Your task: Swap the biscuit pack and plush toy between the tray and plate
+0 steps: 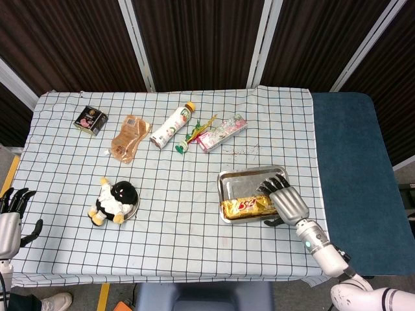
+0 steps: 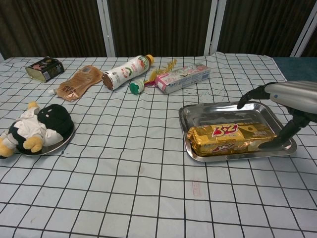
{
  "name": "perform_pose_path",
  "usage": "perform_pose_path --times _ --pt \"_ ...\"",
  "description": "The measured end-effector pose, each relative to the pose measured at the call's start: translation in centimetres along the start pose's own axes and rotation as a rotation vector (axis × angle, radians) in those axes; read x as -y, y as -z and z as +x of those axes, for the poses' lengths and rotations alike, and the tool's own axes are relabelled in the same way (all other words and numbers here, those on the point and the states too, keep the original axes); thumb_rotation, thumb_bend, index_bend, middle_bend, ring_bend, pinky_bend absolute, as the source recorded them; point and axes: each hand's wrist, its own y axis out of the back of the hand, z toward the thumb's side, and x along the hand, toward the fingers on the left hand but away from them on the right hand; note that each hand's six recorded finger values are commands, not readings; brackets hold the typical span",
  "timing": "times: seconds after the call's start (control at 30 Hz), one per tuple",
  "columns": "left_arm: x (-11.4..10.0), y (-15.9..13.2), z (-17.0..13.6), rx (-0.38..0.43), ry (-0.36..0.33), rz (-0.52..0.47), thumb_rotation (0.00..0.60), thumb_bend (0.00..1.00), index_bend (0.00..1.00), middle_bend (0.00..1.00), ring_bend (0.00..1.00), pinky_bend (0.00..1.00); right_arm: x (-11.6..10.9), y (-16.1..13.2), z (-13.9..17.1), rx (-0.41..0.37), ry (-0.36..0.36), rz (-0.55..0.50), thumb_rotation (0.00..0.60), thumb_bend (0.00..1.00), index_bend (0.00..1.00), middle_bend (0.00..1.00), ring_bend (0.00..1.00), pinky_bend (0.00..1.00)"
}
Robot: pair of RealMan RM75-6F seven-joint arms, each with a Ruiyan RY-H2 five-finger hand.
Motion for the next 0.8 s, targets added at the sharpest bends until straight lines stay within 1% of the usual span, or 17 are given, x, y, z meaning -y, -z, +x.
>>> perform_pose_path --times 0.13,0.3,0.4,0.5,0.63,0.73,0.77,0.8 --pt "0.1 -0.1 0.0 0.004 0.010 -0.003 0.600 0.37 0.18 0.13 0.06 0.16 0.5 -1.2 -1.8 -0.008 -0.024 0.005 0.600 0.08 0.34 0.27 0.21 0.15" --pt "0.1 0.2 0.1 -0.005 0.013 -0.008 0.600 0.37 0.19 0.13 0.06 0.16 1.0 -2.2 -3.3 -0.017 -0.042 0.008 0.600 0.08 0.36 0.27 0.23 0.16" --pt "0.0 0.4 0.2 -0.015 0.009 -0.013 0.600 0.37 0.19 0.13 0.06 0.16 1.2 -2.8 -4.2 -0.020 -0.048 0.016 0.600 0.08 0.39 0.27 0.26 0.19" --pt "-0.2 0.7 0.2 -0.025 0.006 -0.020 0.600 0.37 0.19 0.13 0.06 0.16 1.4 -3.2 -4.9 -0.021 -0.047 0.023 0.600 0.08 0.42 0.30 0.30 0.23" --pt "-0.3 1.0 0.3 -0.034 0.004 -0.025 0.600 0.37 0.19 0.13 0.06 0.16 1.7 -3.6 -5.7 -0.016 -0.049 0.026 0.600 0.08 0.45 0.32 0.33 0.26" --pt "-0.3 1.2 0.4 -0.042 0.006 -0.030 0.600 0.37 0.19 0.13 0.06 0.16 1.9 -3.6 -6.0 -0.009 -0.049 0.031 0.600 0.08 0.51 0.37 0.41 0.33" --pt "-0.3 1.2 0.4 -0.045 0.006 -0.032 0.600 0.37 0.19 0.13 0.06 0.16 2.0 -3.5 -6.2 -0.006 -0.048 0.033 0.600 0.08 0.55 0.40 0.45 0.36" --pt "-0.3 1.3 0.5 -0.047 0.006 -0.034 0.600 0.37 0.19 0.13 0.06 0.16 2.0 -3.5 -6.3 -0.003 -0.045 0.036 0.600 0.09 0.61 0.45 0.51 0.41"
